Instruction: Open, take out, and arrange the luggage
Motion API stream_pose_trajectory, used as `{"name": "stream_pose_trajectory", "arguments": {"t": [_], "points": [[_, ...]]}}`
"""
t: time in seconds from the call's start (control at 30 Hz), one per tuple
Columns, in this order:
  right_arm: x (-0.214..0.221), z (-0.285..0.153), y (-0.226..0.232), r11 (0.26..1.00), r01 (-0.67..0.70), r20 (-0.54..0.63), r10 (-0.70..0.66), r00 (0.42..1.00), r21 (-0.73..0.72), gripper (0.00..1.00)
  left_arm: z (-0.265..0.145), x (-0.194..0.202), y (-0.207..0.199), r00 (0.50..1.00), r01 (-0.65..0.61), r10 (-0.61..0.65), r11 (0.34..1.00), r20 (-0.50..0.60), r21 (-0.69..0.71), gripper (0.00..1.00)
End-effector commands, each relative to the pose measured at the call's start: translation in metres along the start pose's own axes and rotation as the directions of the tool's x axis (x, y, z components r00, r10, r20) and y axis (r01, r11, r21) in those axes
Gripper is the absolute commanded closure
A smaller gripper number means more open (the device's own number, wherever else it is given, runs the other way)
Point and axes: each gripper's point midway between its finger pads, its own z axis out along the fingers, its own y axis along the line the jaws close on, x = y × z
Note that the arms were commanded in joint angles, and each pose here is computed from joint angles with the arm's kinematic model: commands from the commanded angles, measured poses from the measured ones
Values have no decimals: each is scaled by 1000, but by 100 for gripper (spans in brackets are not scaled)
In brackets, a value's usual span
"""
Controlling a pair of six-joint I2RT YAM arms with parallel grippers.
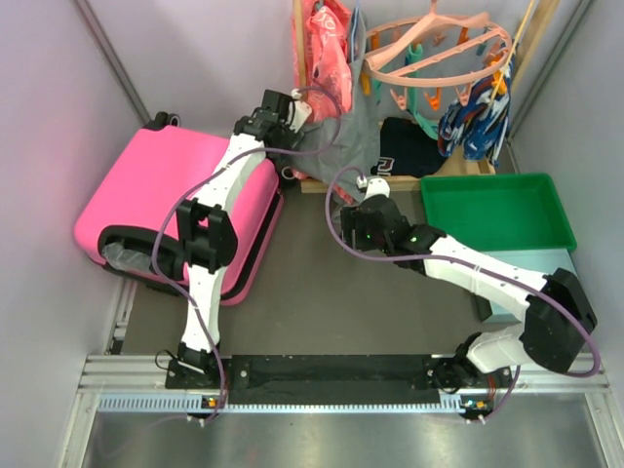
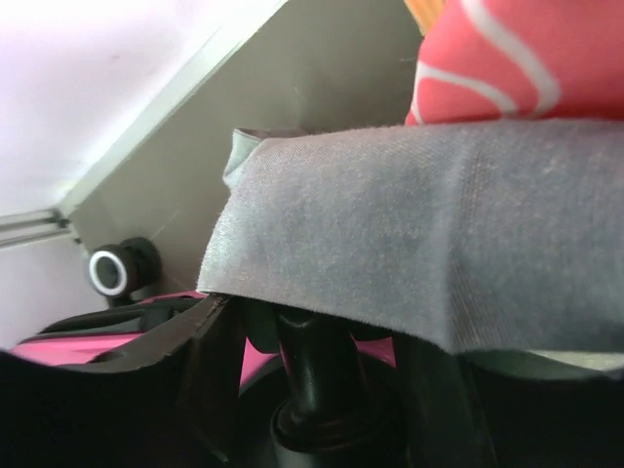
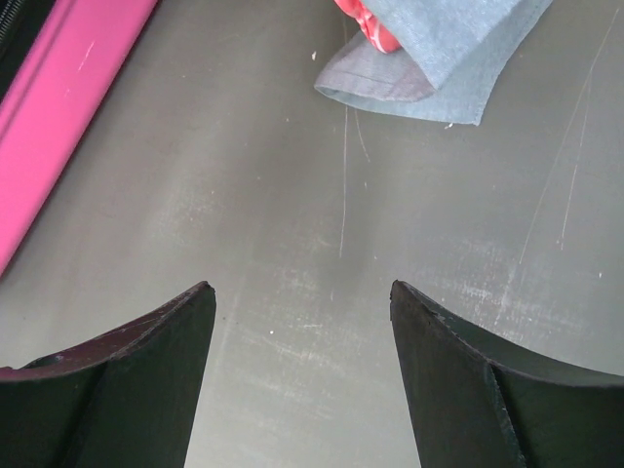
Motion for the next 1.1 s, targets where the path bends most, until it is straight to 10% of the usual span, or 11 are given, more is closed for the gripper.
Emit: {"name": "stream_pose_trajectory", "arguments": {"t": [0.0,0.1,1.07], "points": [[-8,-3,7,1000,-12,37,13,999,-17,28,0,51,-38,985,33,2,978,-170,206,59],[-9,-6,4,1000,-14,46,15,999,-11,28,-14,58,-52,984,39,12,960,-179,278,100],[-33,-33,43,972,51,155,-15,988,-228,26,-307,139,-180,923,-379,273,534,270,756,100]]}}
